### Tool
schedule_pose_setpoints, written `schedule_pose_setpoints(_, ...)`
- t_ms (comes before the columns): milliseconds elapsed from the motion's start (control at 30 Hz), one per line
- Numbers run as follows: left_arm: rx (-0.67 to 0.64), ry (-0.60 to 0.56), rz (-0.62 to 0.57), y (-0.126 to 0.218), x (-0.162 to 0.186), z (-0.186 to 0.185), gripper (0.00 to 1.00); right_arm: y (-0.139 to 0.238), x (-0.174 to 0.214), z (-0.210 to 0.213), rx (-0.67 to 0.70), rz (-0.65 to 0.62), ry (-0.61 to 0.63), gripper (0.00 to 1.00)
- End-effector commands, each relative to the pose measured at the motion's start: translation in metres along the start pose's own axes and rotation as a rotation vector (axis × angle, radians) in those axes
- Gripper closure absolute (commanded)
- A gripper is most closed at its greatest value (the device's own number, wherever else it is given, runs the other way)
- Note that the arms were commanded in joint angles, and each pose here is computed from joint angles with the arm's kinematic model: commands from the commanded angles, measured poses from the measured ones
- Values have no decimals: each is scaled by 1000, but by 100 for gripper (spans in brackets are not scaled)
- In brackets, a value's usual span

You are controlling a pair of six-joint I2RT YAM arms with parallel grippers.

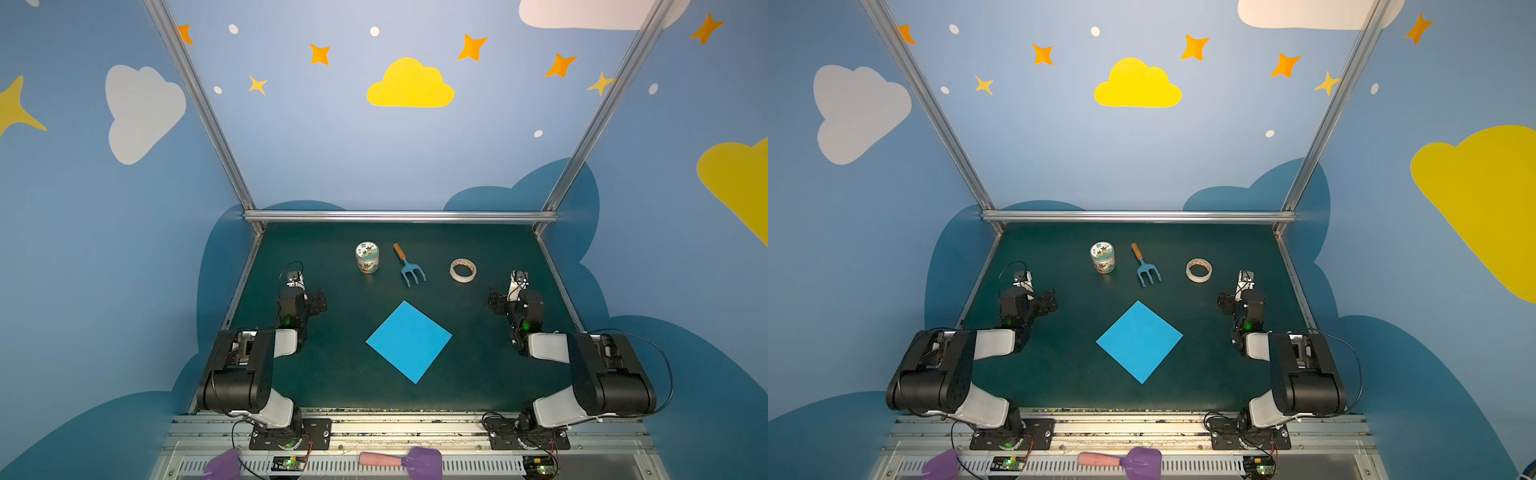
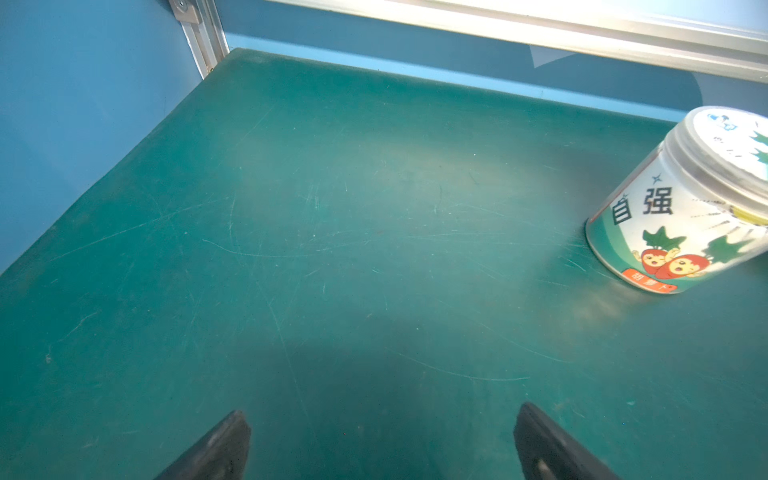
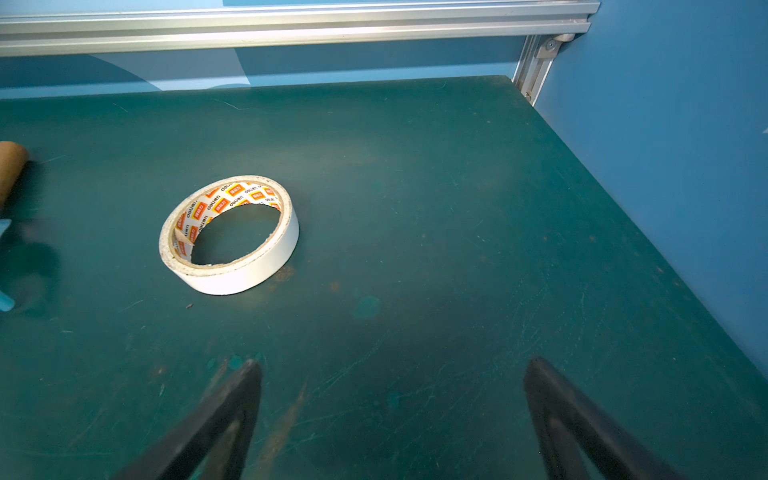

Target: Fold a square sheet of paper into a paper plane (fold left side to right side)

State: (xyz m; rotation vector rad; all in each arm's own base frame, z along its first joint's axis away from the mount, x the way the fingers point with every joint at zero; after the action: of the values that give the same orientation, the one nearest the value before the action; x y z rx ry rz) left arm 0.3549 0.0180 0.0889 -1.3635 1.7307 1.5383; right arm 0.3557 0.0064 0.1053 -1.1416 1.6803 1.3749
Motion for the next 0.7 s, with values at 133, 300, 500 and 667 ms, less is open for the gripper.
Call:
schedule_pose_setpoints(133, 15, 0, -28, 1, -9, -3, 0, 0, -1, 1, 0, -4, -6, 3)
schedule_pose_setpoints(300, 17, 0, -32, 2, -9, -3, 1, 0, -1, 1, 0, -6, -9, 3)
schedule_pose_setpoints(500, -69, 7, 36, 5, -34, -8, 0, 12, -33, -8, -4, 114, -15, 3)
schedule_pose_setpoints(667, -145, 100, 144, 18, -47, -23, 1, 29, -70, -24, 39, 233, -384, 3)
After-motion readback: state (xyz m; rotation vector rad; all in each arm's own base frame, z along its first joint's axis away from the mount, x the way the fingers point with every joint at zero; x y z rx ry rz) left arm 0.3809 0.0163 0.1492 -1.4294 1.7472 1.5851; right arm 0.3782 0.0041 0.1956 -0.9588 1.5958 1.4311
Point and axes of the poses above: each gripper's point midway between its finger pads, its own y axis back along the fingers, its own z axis along the line the jaws close on, x = y × z, the point moved 4 cm from there along y, back along the fingers, and after that the axes turned 12 degrees about y, right-handed, at the moved point
